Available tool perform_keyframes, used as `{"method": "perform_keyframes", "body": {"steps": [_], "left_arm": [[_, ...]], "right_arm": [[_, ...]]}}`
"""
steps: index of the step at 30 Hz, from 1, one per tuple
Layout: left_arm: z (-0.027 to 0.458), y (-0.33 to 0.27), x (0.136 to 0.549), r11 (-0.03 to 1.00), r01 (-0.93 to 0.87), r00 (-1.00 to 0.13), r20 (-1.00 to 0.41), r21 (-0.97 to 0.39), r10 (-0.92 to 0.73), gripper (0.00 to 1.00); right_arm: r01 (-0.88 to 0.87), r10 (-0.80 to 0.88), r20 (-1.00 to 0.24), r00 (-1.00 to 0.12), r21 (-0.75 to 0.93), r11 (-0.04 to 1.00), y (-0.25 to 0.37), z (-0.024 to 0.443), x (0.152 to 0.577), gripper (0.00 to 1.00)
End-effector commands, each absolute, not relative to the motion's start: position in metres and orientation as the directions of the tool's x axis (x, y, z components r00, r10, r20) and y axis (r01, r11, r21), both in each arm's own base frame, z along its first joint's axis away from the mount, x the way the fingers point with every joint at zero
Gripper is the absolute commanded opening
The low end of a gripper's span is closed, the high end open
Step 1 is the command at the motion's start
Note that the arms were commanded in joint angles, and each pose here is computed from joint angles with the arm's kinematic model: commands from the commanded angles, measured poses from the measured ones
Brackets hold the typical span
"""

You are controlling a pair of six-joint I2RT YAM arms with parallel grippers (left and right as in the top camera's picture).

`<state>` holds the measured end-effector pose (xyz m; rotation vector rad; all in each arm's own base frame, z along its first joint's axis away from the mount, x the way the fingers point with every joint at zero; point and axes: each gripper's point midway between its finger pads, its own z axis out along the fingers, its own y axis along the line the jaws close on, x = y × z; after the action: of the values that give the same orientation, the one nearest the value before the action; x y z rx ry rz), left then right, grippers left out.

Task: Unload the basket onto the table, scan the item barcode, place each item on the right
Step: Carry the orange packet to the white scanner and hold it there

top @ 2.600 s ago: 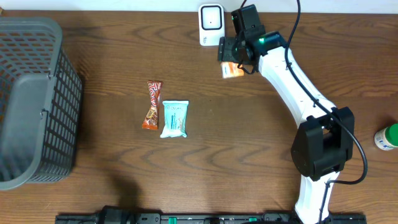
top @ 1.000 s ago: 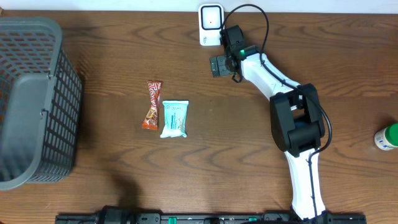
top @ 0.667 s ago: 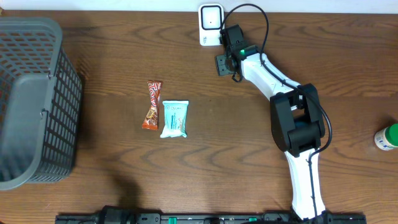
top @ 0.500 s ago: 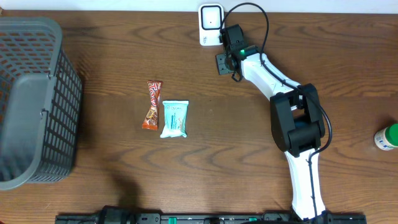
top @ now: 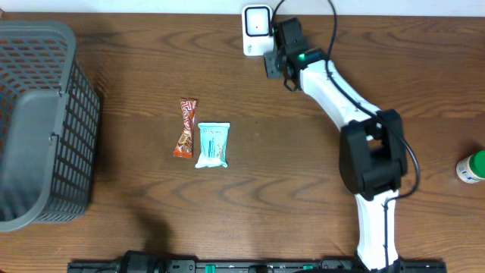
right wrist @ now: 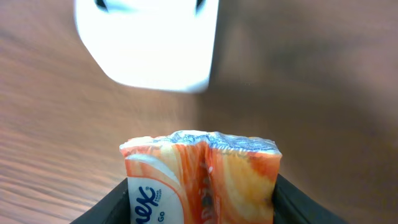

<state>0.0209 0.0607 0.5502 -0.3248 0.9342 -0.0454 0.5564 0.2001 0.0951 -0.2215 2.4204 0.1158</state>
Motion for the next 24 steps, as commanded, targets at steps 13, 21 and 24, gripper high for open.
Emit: {"method": "perform_keyframes", "body": {"steps": [13, 21, 24], "left_arm": [[0.547, 0.061, 0.025, 0.947, -0.107, 0.594, -0.784, -0.303, -0.184, 0.98], [0.544, 0.060, 0.031, 0.947, -0.110, 0.586, -0.789, -0.300, -0.183, 0.98], [0.544, 0.060, 0.031, 0.948, -0.110, 0.586, -0.790, -0.300, -0.182, 0.98]], "right_arm": [[-0.185, -0.028, -0.910, -0.414, 0.054, 0.981, 0.219, 0.195, 0.612, 0.52], [-0.215, 0.003, -0.978, -0.210, 0.049, 0.975, 0.236, 0.196, 0.644, 0.51], [-0.226, -0.011, -0.986, -0.166, 0.027, 0.974, 0.241, 0.184, 0.650, 0.50]]}}
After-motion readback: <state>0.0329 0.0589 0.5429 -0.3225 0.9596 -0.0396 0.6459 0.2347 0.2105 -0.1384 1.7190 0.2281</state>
